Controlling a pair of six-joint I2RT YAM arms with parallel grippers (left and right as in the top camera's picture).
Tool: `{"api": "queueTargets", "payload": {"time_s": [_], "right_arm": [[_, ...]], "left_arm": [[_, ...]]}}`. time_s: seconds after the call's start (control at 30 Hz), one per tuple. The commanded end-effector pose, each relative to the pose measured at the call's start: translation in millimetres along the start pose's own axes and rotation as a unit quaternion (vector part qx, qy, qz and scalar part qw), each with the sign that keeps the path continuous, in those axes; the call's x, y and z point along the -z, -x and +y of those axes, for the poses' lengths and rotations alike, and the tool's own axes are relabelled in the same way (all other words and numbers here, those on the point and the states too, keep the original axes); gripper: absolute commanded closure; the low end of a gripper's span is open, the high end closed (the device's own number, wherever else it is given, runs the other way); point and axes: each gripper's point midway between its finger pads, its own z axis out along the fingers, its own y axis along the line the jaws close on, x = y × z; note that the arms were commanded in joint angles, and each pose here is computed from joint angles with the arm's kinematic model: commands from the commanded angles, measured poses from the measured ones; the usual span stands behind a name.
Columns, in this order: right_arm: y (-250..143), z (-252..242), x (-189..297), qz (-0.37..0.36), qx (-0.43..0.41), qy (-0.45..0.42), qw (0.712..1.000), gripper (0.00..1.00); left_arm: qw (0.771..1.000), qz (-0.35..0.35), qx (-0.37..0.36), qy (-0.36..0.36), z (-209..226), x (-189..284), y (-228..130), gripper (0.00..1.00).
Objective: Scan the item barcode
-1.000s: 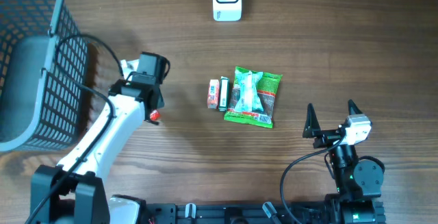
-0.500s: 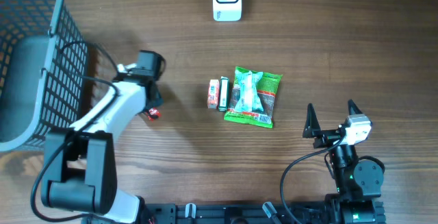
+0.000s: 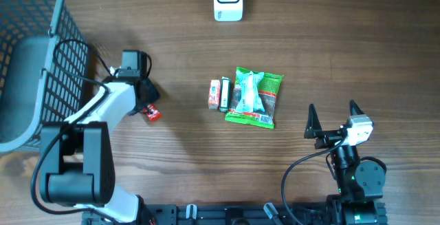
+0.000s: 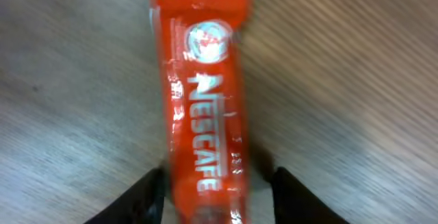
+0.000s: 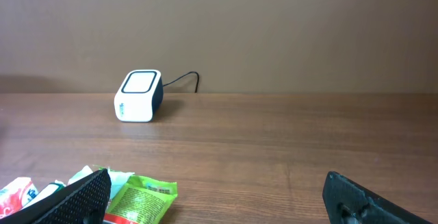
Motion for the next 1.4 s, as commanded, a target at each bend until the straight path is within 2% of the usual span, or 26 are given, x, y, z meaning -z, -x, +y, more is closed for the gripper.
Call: {"api": "queueTargets", "payload": {"time_s": [0.0,0.1,0.2,0.3,0.37,0.4,0.5,0.77,0.87,0.9,0.97,1.0,1.07,1.23,1.37], "right_arm": [[1,1,0,-0.002,0.006,0.004,1.0,0.0],[1,1,0,-0.002,0.006,0.004,1.0,0.0],[1,1,0,-0.002,0.006,0.004,1.0,0.0],[1,1,0,-0.002,0.006,0.004,1.0,0.0],[1,1,0,-0.002,0.006,0.004,1.0,0.0],[1,1,0,-0.002,0.006,0.004,1.0,0.0],[1,1,0,-0.002,0.006,0.004,1.0,0.0],[1,1,0,-0.002,0.006,0.004,1.0,0.0],[1,1,0,-0.002,0.006,0.004,1.0,0.0],[1,1,0,-0.002,0.006,0.004,1.0,0.0],[1,1,0,-0.002,0.006,0.004,1.0,0.0],[1,1,0,-0.002,0.006,0.004,1.0,0.0],[1,1,0,-0.002,0.006,0.004,1.0,0.0],[1,1,0,-0.002,0.006,0.004,1.0,0.01],[1,1,0,-0.002,0.006,0.004,1.0,0.0]], "left_arm": [[0.998,0.058,0.001,0.019,14,-20,-32,0.96],[0.999,0.052,0.002,-0.006,3,-4,-23,0.96],[0.991,0.057,0.008,-0.12,-38,35,-11,0.96],[0.948,0.089,-0.009,-0.305,-97,87,-14,0.96],[0.885,0.135,-0.041,-0.443,-135,131,-26,0.96],[0.861,0.147,-0.055,-0.484,-144,146,-29,0.96],[0.824,0.166,-0.075,-0.537,-153,168,-35,0.96],[0.811,0.157,-0.125,-0.55,-179,175,-55,0.96],[0.822,0.151,-0.138,-0.532,-188,167,-66,0.96],[0.825,0.147,-0.141,-0.527,-190,166,-68,0.89],[0.822,0.14,-0.143,-0.533,-194,169,-67,0.41],[0.822,0.134,-0.136,-0.537,-196,175,-61,0.33],[0.826,0.107,-0.132,-0.537,-196,184,-46,0.0],[0.868,-0.015,-0.105,-0.485,-179,220,2,0.0],[0.913,-0.091,-0.104,-0.385,-142,227,23,0.0]]}}
